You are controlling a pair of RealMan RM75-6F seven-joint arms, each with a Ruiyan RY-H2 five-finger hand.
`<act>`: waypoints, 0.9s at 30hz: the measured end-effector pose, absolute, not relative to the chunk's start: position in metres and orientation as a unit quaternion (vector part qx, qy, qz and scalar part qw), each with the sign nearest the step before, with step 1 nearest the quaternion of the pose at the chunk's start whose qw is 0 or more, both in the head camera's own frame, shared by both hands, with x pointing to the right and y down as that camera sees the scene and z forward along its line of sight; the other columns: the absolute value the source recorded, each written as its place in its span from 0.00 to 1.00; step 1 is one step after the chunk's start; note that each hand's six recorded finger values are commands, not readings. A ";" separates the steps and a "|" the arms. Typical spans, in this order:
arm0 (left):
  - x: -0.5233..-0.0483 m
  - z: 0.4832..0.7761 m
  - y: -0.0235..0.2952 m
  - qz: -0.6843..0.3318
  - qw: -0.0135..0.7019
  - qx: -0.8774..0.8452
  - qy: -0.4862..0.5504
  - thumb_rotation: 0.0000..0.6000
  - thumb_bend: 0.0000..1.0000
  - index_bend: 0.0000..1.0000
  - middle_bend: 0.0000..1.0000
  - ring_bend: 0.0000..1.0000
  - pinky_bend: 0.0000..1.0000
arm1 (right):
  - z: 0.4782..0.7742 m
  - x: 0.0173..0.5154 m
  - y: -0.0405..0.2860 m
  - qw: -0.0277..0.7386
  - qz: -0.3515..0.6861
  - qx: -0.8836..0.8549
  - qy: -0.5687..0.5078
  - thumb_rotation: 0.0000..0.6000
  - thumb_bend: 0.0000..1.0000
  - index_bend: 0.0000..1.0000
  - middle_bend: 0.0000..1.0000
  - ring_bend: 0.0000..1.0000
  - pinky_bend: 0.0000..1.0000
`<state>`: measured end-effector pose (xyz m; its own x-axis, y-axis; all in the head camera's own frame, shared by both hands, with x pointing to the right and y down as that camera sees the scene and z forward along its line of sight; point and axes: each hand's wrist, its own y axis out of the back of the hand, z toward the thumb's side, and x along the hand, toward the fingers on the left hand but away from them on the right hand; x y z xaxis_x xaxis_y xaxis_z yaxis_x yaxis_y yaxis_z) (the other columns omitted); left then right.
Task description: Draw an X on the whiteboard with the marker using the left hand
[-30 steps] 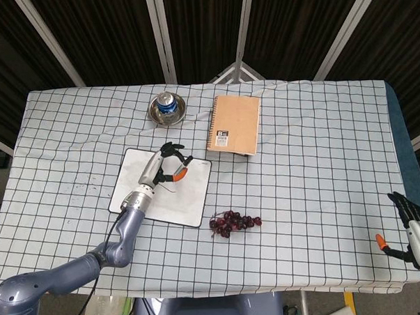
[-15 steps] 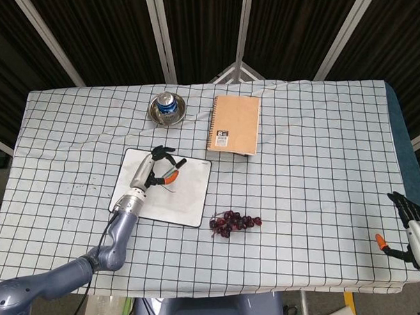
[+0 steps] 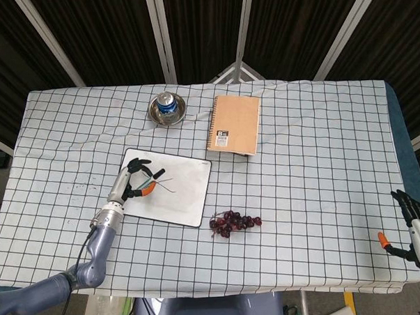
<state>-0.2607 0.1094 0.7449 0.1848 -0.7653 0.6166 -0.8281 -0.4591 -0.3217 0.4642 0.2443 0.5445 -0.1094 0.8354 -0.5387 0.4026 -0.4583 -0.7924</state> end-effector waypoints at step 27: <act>-0.187 0.719 0.081 0.305 0.045 0.801 -0.514 1.00 0.55 0.72 0.20 0.00 0.00 | 0.545 0.464 0.244 0.185 0.561 -0.645 -0.484 1.00 0.35 0.00 0.00 0.00 0.00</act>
